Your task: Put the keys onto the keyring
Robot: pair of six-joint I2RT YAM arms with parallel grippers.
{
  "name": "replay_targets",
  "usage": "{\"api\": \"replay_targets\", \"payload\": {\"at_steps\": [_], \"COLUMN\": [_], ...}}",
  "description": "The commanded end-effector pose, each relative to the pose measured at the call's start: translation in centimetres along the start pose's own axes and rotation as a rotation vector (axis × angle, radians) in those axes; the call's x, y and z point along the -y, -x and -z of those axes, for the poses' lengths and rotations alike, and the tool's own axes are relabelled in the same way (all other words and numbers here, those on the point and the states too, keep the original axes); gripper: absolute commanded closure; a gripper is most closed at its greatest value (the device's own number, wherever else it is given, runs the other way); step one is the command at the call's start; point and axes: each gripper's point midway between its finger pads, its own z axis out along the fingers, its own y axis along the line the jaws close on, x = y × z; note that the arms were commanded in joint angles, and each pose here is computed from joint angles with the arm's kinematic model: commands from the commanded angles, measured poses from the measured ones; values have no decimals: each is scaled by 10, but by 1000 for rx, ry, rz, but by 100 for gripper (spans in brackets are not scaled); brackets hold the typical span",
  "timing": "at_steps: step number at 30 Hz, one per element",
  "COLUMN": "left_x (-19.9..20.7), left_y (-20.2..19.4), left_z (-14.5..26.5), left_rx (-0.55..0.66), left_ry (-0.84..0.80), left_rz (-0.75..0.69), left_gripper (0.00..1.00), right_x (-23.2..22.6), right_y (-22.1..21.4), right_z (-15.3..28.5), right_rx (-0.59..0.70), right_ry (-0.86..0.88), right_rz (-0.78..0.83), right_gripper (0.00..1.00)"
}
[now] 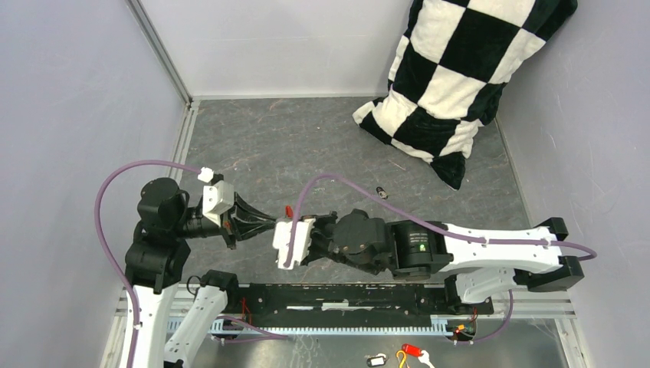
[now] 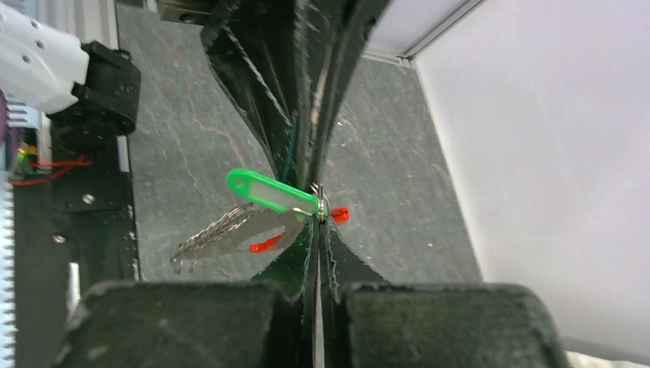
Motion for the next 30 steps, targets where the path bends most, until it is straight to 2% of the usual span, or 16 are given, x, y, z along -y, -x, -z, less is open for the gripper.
{"api": "replay_targets", "payload": {"at_steps": [1,9,15,21,23,25,27,30], "left_x": [12,14,17,13,9,4,-2,-7], "left_y": [8,12,14,7,-1,-10,-18,-18], "left_z": [2,2,3,1,0,-1,-1,-2], "left_rx": [27,31,37,27,17,5,-7,-15], "left_ry": [-53,-68,-71,-67,-48,-25,5,28], "left_rz": [-103,-122,-153,-101,-57,-23,6,30], "left_gripper": [98,98,98,97,86,79,65,52], "right_x": [23,9,15,12,13,14,15,16], "right_y": [-1,-14,-22,-16,-14,-11,-9,-5], "right_z": [16,15,17,14,14,13,12,10], "right_rx": [112,172,220,247,248,251,245,242], "right_ry": [-53,18,38,74,77,81,86,91], "right_rz": [-229,-364,-472,-485,-480,-474,-465,-456], "right_gripper": [100,100,100,100,100,100,100,100]}}
